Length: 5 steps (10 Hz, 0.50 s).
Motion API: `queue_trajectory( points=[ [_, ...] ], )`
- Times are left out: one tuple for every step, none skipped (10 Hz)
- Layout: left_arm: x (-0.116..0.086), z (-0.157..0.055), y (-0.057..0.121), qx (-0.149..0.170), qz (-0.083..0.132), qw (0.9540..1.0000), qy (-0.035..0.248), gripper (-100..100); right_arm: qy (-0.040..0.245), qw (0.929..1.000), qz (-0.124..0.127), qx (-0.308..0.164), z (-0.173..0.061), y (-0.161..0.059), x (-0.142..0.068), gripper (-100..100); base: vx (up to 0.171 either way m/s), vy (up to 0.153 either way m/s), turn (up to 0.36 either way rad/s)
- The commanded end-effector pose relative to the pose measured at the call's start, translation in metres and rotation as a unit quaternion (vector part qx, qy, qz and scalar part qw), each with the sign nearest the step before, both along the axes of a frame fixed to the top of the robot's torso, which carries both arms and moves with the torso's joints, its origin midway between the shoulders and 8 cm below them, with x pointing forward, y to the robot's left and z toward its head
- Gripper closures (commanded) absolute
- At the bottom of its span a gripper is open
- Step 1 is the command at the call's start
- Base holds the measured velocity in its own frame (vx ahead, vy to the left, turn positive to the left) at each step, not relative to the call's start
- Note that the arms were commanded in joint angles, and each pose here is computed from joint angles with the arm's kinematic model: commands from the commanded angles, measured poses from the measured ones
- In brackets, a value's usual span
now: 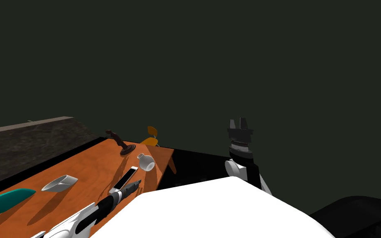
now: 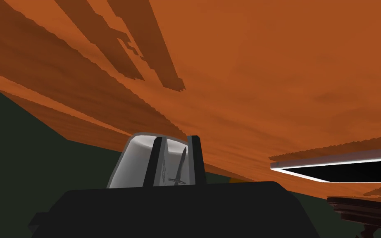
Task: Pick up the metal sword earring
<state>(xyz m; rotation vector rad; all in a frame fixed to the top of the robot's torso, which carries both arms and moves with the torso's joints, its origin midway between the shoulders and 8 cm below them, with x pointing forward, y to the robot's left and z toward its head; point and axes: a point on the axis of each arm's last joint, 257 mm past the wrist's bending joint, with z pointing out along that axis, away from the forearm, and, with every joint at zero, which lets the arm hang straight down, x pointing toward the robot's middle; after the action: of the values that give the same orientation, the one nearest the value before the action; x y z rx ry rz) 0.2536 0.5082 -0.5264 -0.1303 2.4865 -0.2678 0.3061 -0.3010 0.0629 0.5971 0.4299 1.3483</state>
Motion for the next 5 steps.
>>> queue_trajectory(
  points=[
    [-0.0065, 0.003, 0.0021, 0.0, -0.006, 1.0, 0.002, 100, 0.0, 1.0, 0.0, 0.0, 0.0, 0.0, 0.0, 0, 0.078, -0.05, 0.155],
    [-0.0088, 0.0045, 0.0033, 0.0, -0.009, 1.0, 0.003, 100, 0.0, 1.0, 0.0, 0.0, 0.0, 0.0, 0.0, 0, 0.042, -0.038, 0.061],
    [-0.0157, 0.0092, 0.0067, 0.0, -0.018, 0.9998, 0.004, 100, 0.0, 1.0, 0.0, 0.0, 0.0001, 0.0, 0.0, 0, 0.055, -0.035, 0.122],
    [-0.0126, 0.0067, 0.0063, 0.001, -0.013, 0.9999, 0.004, 100, 0.0, 1.0, 0.0, 0.0, 0.0, 0.0, 0.0, 0, 0.027, -0.017, 0.043],
    [-0.0138, 0.0071, 0.007, 0.002, -0.014, 0.9999, 0.005, 0, 0.0, 1.0, 0.0, 0.0, 0.0001, 0.0001, 0.0, 0, 0.0, 0.0, 0.0]
  ],
)
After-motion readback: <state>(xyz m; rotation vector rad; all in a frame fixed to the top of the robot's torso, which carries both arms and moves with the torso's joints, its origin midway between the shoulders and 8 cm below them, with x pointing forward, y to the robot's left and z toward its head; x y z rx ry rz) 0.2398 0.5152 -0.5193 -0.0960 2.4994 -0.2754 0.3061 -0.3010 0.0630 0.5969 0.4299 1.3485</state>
